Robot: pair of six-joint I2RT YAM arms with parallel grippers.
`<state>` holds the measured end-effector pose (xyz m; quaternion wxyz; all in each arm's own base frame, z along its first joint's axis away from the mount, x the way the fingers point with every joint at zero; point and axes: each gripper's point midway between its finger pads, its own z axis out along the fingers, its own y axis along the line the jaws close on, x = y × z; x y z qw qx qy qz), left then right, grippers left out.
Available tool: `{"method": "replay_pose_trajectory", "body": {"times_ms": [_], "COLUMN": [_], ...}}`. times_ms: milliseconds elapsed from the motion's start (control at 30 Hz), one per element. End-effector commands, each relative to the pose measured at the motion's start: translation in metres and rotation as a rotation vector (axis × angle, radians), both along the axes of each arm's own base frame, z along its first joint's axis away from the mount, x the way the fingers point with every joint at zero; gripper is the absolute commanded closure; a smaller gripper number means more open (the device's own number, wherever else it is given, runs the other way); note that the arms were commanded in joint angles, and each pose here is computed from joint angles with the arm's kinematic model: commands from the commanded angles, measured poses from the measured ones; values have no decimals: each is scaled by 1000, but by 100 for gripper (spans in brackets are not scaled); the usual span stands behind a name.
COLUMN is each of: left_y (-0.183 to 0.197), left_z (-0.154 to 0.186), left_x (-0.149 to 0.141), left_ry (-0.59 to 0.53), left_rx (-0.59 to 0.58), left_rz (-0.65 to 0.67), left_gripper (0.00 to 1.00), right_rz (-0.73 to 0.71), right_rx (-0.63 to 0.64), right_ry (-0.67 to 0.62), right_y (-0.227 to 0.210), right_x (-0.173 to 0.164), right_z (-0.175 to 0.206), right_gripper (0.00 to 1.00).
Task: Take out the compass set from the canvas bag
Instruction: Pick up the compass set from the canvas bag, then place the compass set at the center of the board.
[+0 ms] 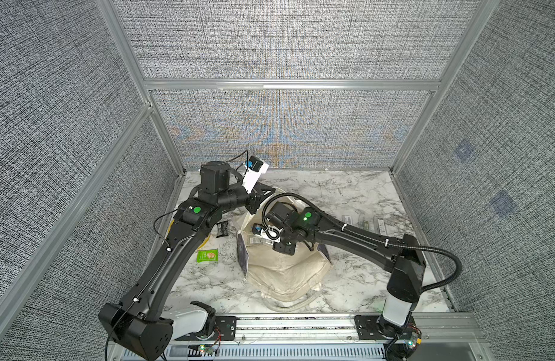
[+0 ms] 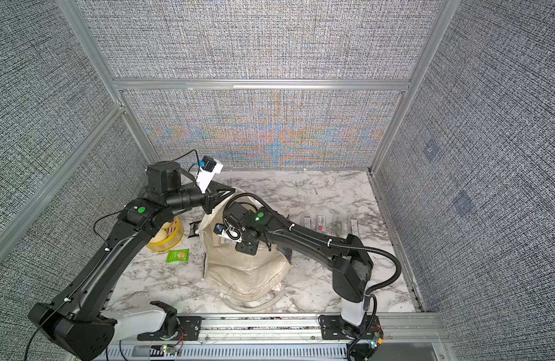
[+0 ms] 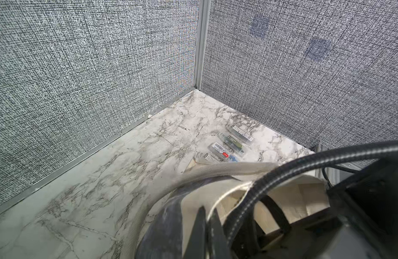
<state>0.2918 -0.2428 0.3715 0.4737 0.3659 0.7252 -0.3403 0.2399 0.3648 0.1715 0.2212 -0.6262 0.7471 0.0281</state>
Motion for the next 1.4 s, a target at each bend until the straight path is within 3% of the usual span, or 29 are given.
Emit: {"method": "replay_pose_trajectory", "body": {"times_ms": [0, 267, 433, 567, 733, 900, 1067, 1200, 1367], "left_y": [-2, -2, -2, -3, -3, -2, -2, -3, -2], "left_z": [16, 16, 12, 10, 10, 12, 12, 11, 12], "left_x": [5, 6, 8, 9, 10, 9, 8, 8, 6], "left_ry": [-69, -66, -57, -51, -52, -58, -57, -56, -60], "left_rx": [-35, -39, -31, -30, -31, -30, -31, -31, -30], "left_rz": [0, 5, 8, 6, 8, 10, 6, 4, 2], "left_gripper": [100, 100, 100, 100, 100, 100, 100, 100, 100], "right_rz": [1, 61, 31, -23, -248, -576, -943, -1100, -1212], "right_rx": [34, 199, 363, 427, 416, 434, 391, 353, 333], "right_ry": [-23, -109, -170, -238, -311, -270, -87, 106, 257], "right_y": [-1, 3, -24, -53, -109, -176, -225, -227, -218], "right_x": [-7, -36, -56, -58, -29, -5, 3, -8, -18], "right_z": [25, 124, 196, 223, 226, 201, 121, 43, -35], "right_gripper": [53, 53, 53, 52, 52, 54, 56, 59, 58]}}
